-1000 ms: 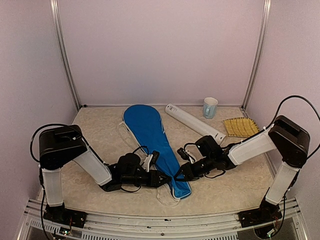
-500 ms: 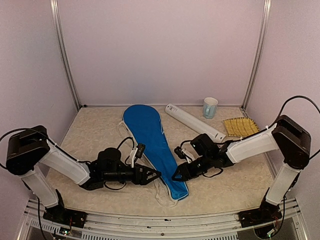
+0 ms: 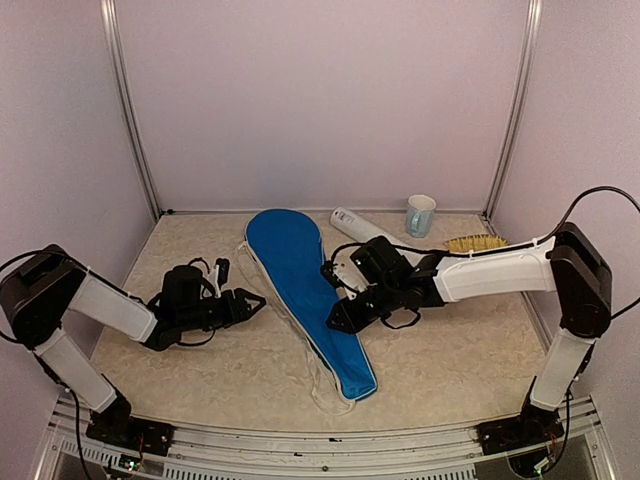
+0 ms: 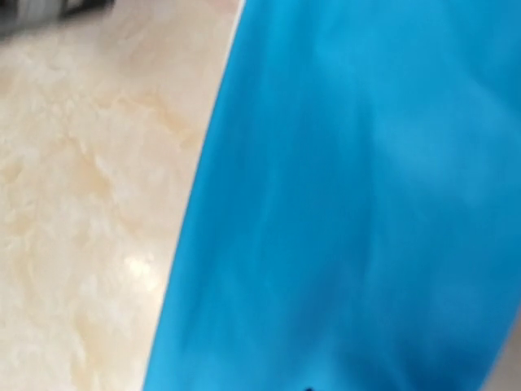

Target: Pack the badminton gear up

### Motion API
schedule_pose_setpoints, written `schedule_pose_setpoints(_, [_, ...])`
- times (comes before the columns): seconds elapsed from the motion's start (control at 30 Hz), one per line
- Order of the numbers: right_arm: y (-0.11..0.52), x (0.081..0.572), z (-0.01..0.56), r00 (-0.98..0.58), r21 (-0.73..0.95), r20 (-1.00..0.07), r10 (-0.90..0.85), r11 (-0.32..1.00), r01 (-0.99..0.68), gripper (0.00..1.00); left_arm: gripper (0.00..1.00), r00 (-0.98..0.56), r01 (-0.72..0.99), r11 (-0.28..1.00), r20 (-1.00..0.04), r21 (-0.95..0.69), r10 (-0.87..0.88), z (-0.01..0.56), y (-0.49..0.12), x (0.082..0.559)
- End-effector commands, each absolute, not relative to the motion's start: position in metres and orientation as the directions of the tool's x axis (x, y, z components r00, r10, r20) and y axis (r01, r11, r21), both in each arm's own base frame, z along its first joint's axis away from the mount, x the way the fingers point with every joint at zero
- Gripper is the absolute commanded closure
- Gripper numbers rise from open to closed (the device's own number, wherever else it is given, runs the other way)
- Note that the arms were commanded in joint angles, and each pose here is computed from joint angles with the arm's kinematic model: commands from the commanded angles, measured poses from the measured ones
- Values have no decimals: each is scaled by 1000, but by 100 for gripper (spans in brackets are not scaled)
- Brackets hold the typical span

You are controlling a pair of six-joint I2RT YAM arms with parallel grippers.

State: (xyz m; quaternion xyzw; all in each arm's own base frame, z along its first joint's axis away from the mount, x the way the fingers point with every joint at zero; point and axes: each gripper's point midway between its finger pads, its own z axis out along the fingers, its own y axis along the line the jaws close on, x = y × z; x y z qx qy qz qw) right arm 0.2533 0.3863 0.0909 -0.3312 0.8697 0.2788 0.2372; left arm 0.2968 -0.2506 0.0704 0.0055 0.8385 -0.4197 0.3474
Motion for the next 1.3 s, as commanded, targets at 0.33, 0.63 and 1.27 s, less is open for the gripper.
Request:
schedule_pose_setpoints(0.33, [397, 248, 6, -623, 91, -430, -653, 655, -750, 71, 44, -729, 136, 936, -673, -324, -127, 73, -169, 433])
schedule_pose_setpoints(0.63, [319, 200, -23, -657, 18, -280, -700, 681, -732, 76, 52, -696, 143, 946, -709, -289, -111, 85, -142, 450])
schedule_pose_setpoints(1.27, [444, 289, 64, -460, -141, -570, -681, 632, -762, 46, 58, -649, 251, 899, -752, -359, -119, 108, -157, 437])
